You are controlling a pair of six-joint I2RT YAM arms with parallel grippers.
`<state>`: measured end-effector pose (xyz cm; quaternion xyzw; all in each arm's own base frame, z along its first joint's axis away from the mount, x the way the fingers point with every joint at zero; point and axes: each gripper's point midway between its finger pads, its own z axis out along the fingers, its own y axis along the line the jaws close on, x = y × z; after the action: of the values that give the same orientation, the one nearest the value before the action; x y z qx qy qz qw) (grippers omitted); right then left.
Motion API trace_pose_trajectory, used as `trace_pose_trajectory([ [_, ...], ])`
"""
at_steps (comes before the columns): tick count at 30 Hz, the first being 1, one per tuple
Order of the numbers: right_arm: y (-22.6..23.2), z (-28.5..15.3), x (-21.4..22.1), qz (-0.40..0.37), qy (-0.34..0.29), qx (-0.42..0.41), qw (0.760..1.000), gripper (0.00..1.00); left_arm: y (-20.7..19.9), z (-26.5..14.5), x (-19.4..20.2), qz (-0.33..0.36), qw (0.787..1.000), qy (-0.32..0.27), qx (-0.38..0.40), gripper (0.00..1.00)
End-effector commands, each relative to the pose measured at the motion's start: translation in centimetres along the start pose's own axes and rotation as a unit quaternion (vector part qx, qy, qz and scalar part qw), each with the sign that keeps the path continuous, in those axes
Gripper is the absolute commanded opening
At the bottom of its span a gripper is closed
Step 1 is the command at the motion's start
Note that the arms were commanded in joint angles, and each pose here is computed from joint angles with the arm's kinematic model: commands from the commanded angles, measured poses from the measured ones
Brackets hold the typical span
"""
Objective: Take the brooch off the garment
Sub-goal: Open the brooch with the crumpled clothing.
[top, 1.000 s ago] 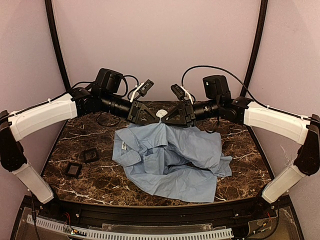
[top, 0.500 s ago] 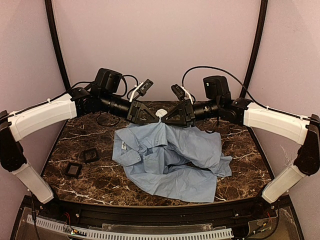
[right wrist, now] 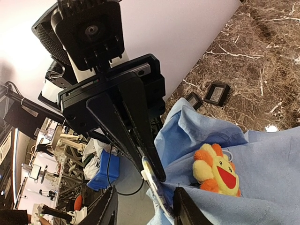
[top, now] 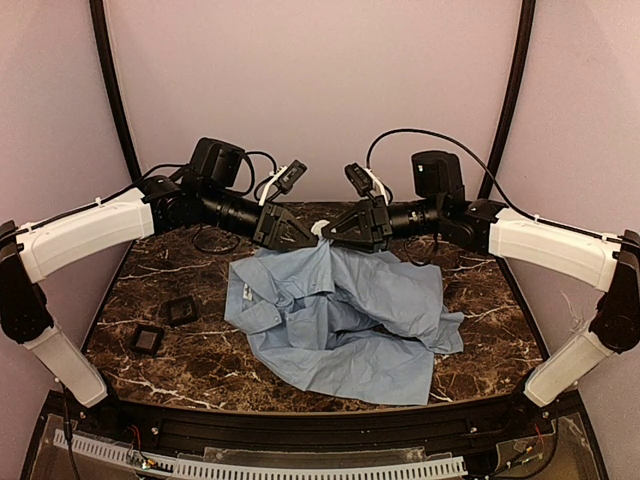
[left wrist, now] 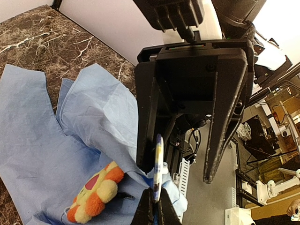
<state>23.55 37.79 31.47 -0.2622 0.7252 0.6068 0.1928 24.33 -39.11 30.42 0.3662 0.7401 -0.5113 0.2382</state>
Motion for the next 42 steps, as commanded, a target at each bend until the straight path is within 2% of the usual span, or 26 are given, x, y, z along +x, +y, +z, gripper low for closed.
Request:
trace_pose_trajectory([
  [1,1.3,-0.8,-0.8,-0.027,-0.022,-0.018,0.999,0.38,-0.9,-0.6,-0.1,0.011,1.000,-0.005,0.009,0.01],
  [18,0.0,-0.3,-1.0,-0.020,-0.020,-0.017,0.999,0.09,-0.5,-0.3,-0.3,0.008,1.000,-0.001,0.004,0.01],
  [26,-1.6,0.5,-1.1,-0.003,-0.018,0.000,1.000,0.04,-0.4,-0.1,-0.1,0.008,1.000,0.005,0.005,0.01],
  [29,-1.5,0.6,-1.2,-0.007,-0.015,0.000,1.000,0.10,-0.2,-0.1,0.0,0.007,1.000,0.007,0.001,0.01],
  [36,-0.2,-0.1,-2.0,-0.023,-0.028,-0.004,0.999,0.38,2.0,-0.5,0.5,-0.013,1.000,0.008,-0.023,0.01],
  [39,0.0,-0.4,-2.0,-0.025,-0.030,-0.003,0.999,0.42,2.4,-0.4,0.7,-0.016,1.000,0.011,-0.022,0.01],
  [42,-0.3,-0.5,-1.8,-0.021,-0.030,-0.001,0.999,0.41,2.6,-0.4,0.9,-0.018,0.999,0.013,-0.023,0.01],
])
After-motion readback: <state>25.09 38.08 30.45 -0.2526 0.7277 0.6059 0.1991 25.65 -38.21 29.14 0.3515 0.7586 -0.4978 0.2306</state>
